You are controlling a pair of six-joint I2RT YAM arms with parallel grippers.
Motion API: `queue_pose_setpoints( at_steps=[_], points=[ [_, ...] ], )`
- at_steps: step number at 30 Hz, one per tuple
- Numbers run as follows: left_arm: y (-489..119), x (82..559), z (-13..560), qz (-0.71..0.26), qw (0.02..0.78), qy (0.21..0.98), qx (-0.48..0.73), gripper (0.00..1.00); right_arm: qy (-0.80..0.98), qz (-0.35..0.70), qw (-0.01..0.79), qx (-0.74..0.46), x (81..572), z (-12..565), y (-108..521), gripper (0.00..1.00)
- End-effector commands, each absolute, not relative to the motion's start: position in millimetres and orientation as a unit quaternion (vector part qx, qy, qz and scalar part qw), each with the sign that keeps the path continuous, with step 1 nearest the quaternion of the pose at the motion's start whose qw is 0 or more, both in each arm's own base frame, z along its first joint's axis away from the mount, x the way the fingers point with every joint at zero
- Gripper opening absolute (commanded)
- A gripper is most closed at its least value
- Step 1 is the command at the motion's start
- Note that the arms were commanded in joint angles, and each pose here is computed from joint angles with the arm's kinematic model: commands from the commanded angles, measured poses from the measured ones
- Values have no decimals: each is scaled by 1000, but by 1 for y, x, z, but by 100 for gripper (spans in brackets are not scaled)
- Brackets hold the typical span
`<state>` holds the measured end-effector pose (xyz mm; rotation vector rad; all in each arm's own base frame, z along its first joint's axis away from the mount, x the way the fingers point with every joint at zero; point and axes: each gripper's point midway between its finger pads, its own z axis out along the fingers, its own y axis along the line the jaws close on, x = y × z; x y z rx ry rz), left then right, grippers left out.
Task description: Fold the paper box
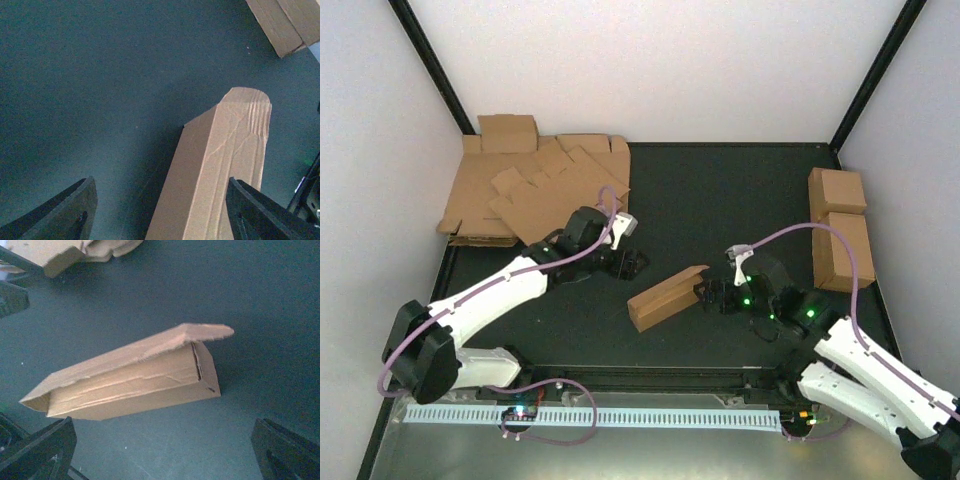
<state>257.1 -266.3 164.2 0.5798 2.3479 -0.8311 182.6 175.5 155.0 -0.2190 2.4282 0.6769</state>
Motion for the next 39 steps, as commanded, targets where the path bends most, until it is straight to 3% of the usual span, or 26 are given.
queue_pose_setpoints(
  at_steps=[1,5,6,12,18,31,39],
  points=[
    [-259,262,190,-287,326,871,230,78,898,253,348,-96,189,182,171,100],
    [-247,264,202,-271,353,869,217,98,887,251,376,-91,193,195,167,100],
    [-244,265,206,-268,361,868,213,99,885,248,384,-87,195,199,164,99],
    [-228,263,224,-268,419,848,185,99,864,231,440,-77,202,219,150,100],
    [-237,249,239,-301,447,807,243,99,849,217,476,-78,205,233,141,100],
    [-268,223,247,-301,446,760,364,99,853,153,484,-119,210,235,132,99],
    [-292,212,232,-252,405,751,457,99,843,165,447,-251,208,240,170,100]
  ],
)
